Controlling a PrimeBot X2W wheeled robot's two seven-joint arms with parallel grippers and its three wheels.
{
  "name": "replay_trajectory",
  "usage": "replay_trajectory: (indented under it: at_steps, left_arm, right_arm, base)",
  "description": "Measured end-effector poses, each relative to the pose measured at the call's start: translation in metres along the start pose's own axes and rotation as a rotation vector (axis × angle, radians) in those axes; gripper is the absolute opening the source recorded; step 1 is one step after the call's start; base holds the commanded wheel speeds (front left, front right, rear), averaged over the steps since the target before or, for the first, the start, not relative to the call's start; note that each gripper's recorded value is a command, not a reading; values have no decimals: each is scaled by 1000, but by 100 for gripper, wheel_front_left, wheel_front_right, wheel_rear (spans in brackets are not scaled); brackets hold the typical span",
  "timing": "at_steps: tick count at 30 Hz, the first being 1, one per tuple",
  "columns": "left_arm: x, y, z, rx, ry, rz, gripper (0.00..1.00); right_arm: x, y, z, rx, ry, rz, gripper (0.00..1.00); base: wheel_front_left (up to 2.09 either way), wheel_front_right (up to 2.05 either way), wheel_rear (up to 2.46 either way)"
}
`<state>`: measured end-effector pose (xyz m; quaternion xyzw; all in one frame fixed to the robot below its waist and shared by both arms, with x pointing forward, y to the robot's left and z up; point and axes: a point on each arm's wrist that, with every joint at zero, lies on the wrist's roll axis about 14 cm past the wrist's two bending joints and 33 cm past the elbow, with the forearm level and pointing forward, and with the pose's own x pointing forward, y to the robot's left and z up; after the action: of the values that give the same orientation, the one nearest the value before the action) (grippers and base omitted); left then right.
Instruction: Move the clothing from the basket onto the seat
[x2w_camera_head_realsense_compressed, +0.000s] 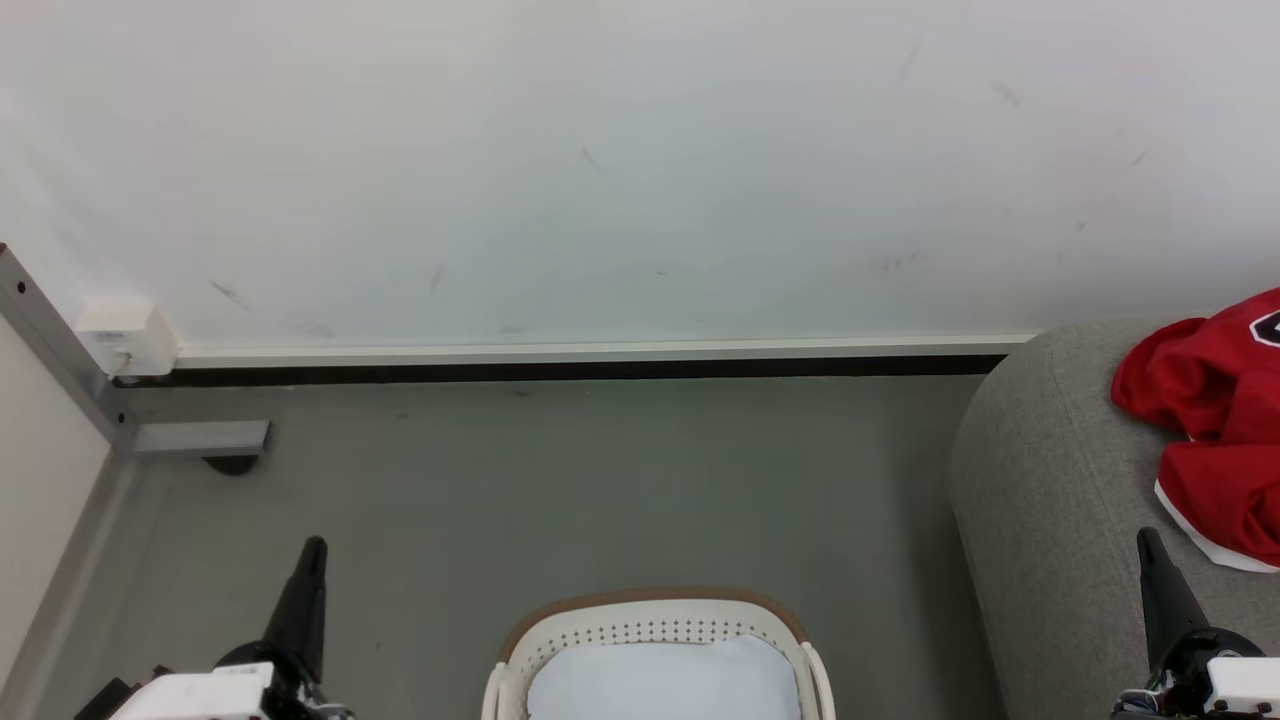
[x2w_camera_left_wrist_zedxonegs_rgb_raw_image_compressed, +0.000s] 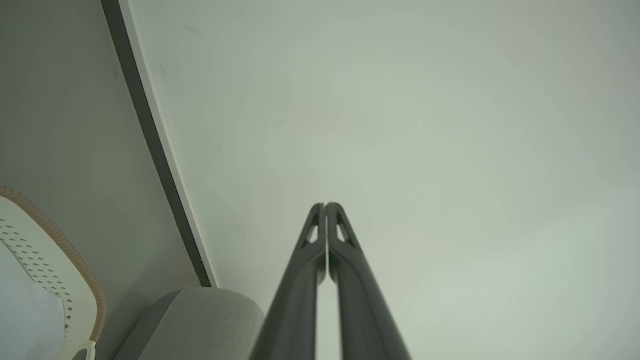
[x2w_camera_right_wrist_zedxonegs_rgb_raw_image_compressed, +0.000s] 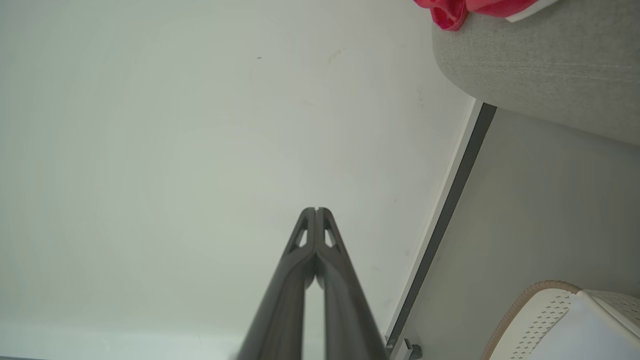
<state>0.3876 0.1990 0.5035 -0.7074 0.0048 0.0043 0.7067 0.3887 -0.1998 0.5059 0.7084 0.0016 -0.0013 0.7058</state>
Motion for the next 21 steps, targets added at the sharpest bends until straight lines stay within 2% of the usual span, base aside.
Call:
replay_trajectory:
  at_steps: [21]
  left_arm:
    - [0, 0, 0, 0, 0, 0, 0]
  right_arm:
    - [0, 0, 0, 0, 0, 0, 0]
  base:
    - [0, 0, 0]
